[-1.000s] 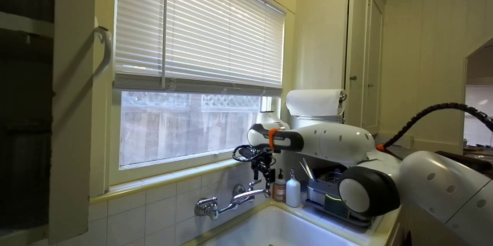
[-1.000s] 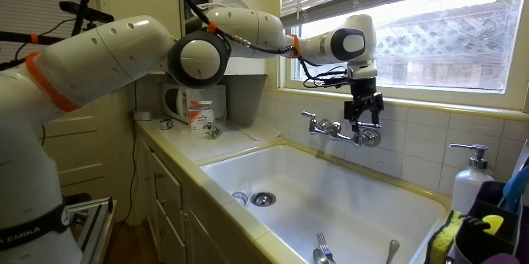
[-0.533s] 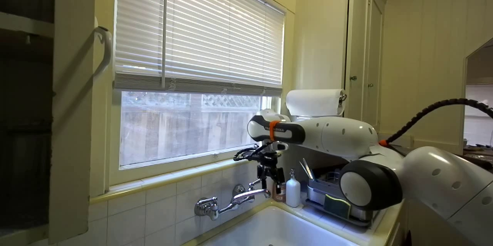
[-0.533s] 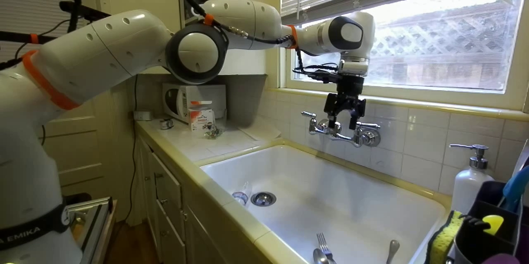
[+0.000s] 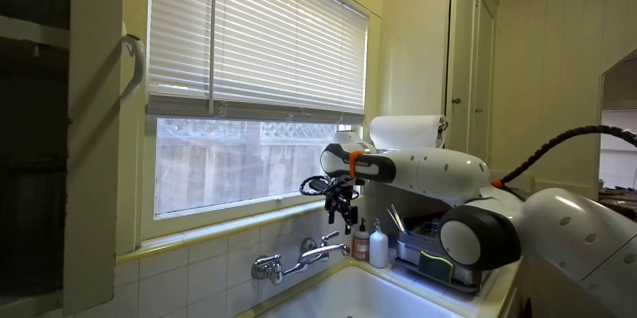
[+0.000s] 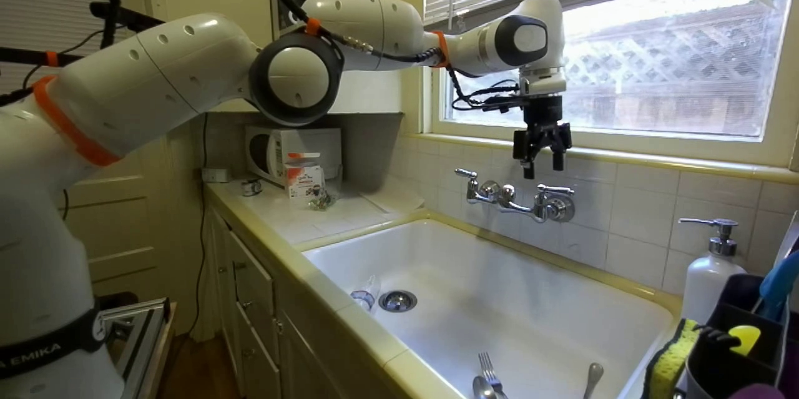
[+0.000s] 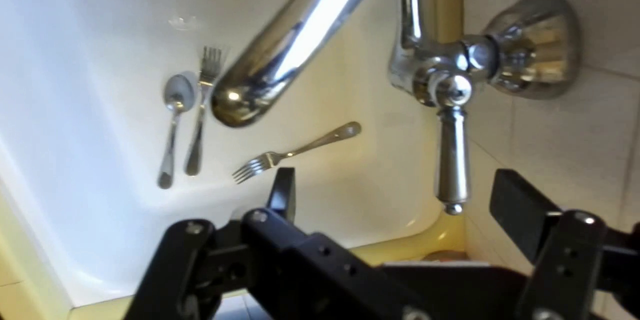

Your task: Move the faucet spout to the right and open the tap

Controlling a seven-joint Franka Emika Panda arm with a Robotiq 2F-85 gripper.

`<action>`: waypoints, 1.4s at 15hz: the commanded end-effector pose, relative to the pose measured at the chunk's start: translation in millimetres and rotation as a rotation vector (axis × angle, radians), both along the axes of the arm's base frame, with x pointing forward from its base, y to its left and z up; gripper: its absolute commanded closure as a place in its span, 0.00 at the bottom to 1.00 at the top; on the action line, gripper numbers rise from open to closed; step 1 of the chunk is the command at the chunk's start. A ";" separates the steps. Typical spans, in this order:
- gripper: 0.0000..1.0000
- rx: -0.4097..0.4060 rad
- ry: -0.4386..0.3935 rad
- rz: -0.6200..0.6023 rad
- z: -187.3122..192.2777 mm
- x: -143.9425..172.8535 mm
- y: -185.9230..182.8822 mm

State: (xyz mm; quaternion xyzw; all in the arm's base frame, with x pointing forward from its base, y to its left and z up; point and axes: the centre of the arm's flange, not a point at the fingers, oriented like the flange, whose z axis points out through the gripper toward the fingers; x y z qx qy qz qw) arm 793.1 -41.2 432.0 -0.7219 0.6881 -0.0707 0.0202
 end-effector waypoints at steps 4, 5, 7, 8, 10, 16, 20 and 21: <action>0.00 -0.032 -0.058 0.025 -35.1 44.7 -13.2; 0.00 -0.046 -0.058 0.021 -41.9 47.6 -12.8; 0.00 -0.061 -0.060 0.021 -50.4 50.5 -12.6; 0.00 -0.067 -0.055 0.019 -52.6 50.4 -12.1; 0.00 -0.076 -0.016 0.000 -54.9 47.8 -11.3; 0.00 0.012 0.166 0.036 -38.1 7.4 -5.1; 0.00 0.019 0.243 0.079 -35.2 -10.1 1.9; 0.00 0.015 0.246 0.052 -32.9 -10.8 2.3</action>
